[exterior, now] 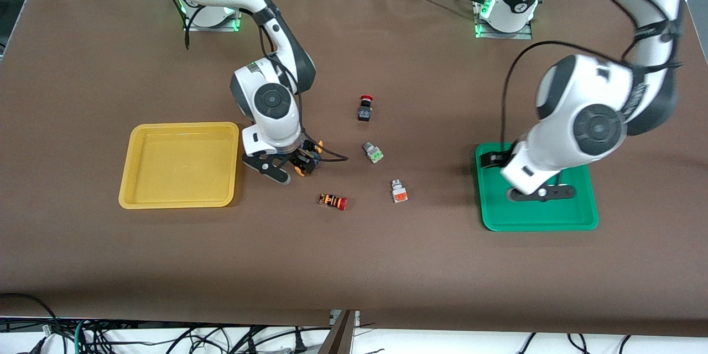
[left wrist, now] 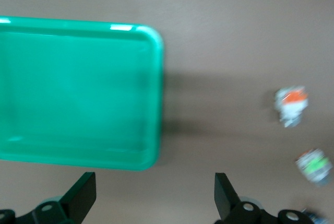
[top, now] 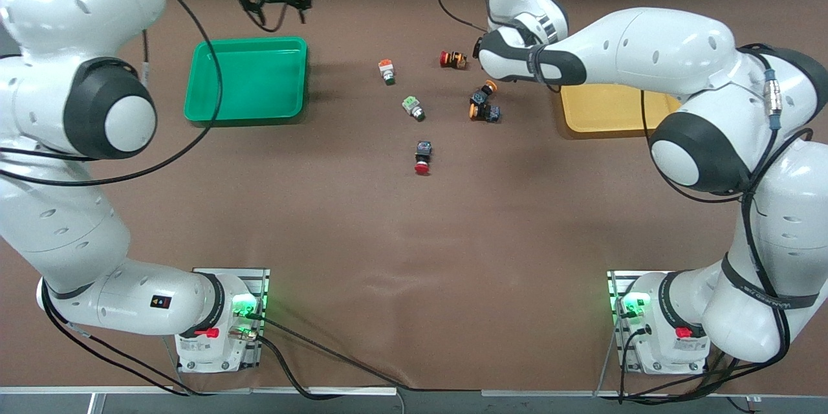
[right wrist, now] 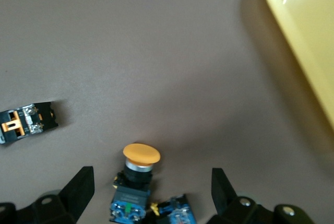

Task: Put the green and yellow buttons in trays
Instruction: 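Close both grippers on the black button and the orange-white button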

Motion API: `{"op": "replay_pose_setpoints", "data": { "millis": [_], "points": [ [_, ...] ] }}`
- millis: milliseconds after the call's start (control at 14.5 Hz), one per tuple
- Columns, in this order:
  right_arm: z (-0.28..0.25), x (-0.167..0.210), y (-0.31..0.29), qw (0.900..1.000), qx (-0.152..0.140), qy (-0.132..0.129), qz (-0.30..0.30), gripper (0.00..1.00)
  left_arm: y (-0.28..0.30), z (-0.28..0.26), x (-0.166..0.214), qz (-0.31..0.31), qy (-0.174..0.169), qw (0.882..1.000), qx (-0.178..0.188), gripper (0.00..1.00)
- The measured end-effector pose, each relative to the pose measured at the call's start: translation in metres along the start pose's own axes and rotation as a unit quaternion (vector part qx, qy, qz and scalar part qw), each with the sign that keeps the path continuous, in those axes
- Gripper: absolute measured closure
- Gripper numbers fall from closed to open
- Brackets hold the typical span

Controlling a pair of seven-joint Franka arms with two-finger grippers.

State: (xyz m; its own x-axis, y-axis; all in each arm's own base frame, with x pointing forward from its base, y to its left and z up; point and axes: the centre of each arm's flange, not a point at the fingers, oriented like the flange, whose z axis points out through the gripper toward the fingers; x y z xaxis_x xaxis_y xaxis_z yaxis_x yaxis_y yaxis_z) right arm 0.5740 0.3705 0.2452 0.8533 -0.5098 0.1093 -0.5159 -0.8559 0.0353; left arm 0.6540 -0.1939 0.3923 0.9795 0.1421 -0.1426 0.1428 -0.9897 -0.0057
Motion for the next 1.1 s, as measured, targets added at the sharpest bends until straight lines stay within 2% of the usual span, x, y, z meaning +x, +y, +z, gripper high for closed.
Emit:
{"op": "replay_pose_setpoints", "data": {
  "millis": [206,482,619,757,894,1032,1101],
  "points": [
    [0.019,-0.003,-0.005,0.998,0.019,-0.007,0.055,0.01,0.057,0.034,0.002,-0.065,0.021,0.996,-0.061,0.0],
    [0.029,0.002,-0.009,0.995,0.052,-0.004,0.083,0.01,0.132,0.089,-0.014,-0.141,0.036,0.985,-0.089,0.0],
    [0.041,0.0,-0.011,0.995,0.06,0.001,0.083,0.01,0.157,0.116,-0.022,-0.179,0.04,0.978,-0.1,0.0],
    [0.054,-0.005,-0.013,0.995,0.061,0.003,0.082,0.01,0.164,0.139,-0.024,-0.19,0.036,0.977,-0.091,0.0],
    [0.065,-0.008,-0.012,0.995,0.06,0.004,0.081,0.02,0.16,0.159,-0.02,-0.172,0.054,0.982,-0.064,0.0],
    [0.069,-0.009,-0.013,0.995,0.059,0.005,0.08,0.04,0.16,0.177,-0.016,-0.159,0.068,0.983,-0.055,0.0],
    [0.069,-0.009,-0.013,0.995,0.059,0.005,0.079,0.11,0.161,0.184,-0.016,-0.157,0.071,0.983,-0.056,0.0]
  ]
}}
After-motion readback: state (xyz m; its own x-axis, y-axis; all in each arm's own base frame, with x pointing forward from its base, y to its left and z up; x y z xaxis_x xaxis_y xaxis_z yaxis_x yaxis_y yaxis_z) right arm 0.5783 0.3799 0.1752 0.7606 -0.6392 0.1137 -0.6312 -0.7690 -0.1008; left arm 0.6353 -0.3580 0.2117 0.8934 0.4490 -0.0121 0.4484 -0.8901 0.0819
